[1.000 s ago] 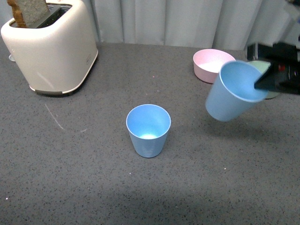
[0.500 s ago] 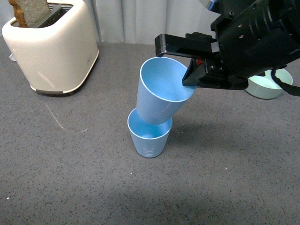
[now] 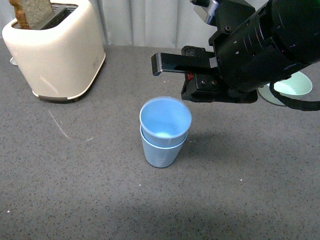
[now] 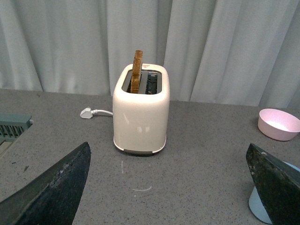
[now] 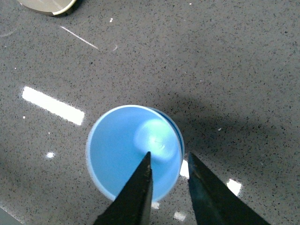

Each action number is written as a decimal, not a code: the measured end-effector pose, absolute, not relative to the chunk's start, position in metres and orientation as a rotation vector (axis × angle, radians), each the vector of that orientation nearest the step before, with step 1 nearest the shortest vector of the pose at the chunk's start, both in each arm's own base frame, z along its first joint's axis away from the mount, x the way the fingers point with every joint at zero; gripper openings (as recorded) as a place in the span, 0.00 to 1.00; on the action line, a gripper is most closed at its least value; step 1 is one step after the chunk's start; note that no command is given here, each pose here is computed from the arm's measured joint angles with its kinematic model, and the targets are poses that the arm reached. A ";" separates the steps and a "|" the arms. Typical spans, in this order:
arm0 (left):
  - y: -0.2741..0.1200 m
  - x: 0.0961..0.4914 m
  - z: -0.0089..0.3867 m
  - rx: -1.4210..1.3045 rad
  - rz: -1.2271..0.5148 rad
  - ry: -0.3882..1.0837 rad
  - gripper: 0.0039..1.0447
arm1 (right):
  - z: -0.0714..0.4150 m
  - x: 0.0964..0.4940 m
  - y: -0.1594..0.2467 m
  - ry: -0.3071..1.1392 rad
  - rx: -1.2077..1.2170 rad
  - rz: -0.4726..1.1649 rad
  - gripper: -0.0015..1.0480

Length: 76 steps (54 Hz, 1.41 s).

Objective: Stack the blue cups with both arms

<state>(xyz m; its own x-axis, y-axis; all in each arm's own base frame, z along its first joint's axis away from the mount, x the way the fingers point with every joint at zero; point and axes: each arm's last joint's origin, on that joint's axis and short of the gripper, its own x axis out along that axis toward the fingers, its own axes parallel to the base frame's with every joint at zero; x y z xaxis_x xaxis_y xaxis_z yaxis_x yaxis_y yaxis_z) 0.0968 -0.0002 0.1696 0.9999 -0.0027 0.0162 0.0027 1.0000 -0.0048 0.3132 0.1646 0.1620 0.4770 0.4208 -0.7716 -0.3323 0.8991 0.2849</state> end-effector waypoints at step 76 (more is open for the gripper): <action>0.000 0.097 0.169 -0.004 -0.002 -0.015 0.94 | 0.162 0.163 0.015 0.016 -0.002 0.007 0.01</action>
